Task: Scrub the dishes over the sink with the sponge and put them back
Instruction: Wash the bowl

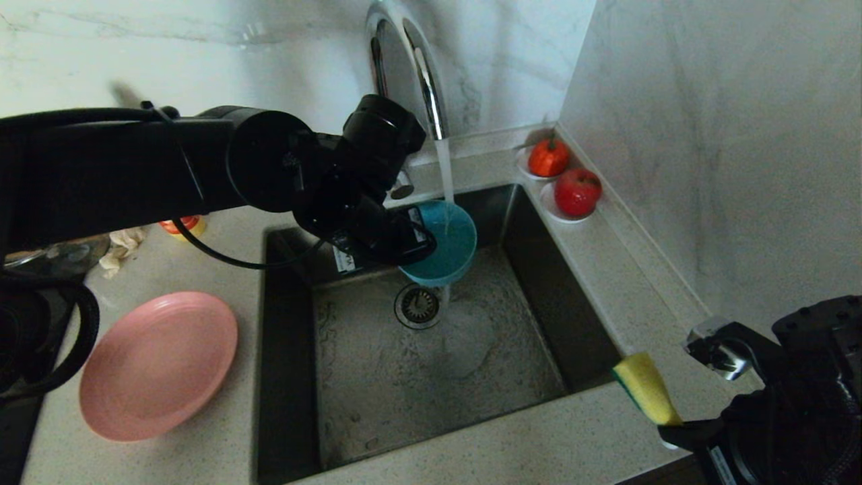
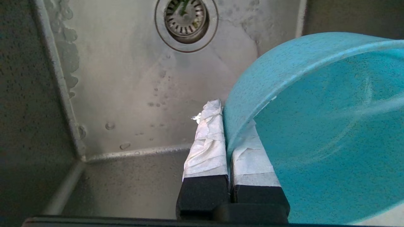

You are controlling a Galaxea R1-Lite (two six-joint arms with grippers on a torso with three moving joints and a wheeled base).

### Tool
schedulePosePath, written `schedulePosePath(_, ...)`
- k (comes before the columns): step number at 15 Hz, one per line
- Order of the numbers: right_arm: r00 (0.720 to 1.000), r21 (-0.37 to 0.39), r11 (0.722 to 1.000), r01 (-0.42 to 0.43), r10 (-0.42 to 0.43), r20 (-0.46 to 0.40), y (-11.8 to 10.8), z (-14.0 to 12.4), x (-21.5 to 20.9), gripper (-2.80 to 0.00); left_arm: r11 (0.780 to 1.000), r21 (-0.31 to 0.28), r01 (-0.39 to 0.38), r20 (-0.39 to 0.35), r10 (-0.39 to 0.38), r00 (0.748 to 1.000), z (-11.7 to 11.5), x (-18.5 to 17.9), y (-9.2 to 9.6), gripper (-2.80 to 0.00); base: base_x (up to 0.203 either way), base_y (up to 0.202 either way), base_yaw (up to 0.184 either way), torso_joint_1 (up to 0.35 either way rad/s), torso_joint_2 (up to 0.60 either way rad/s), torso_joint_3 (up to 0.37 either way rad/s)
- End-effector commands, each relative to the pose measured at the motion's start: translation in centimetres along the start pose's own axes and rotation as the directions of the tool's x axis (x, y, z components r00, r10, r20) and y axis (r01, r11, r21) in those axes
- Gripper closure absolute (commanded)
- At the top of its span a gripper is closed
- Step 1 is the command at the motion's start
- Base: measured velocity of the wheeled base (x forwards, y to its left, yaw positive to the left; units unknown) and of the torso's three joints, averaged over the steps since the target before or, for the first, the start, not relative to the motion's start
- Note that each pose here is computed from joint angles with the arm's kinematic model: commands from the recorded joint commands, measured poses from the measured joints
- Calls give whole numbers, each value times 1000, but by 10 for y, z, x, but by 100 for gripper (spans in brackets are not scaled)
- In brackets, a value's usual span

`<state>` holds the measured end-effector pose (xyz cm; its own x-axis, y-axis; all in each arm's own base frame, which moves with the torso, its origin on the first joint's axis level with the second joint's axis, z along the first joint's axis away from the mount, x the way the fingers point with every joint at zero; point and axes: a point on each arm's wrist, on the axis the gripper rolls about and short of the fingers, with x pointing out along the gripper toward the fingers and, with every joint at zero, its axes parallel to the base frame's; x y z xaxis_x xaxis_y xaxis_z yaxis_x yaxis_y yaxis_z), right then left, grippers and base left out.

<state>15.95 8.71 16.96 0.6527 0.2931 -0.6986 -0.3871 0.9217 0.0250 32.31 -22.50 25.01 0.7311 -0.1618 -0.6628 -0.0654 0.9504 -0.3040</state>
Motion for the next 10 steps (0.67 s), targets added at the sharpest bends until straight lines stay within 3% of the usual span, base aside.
schedulePosePath(1,1000,0,1000,1,-1,-5,0,0,1,0,1000,-11,-12,-3,12,1000,-1,9,0,0,0,0,0,0,0,0)
schedulePosePath(10,1000,0,1000,1,-1,-5,0,0,1,0,1000,-18,-11,-3,11,1000,-2,12,0,0,0,0,0,0,0,0)
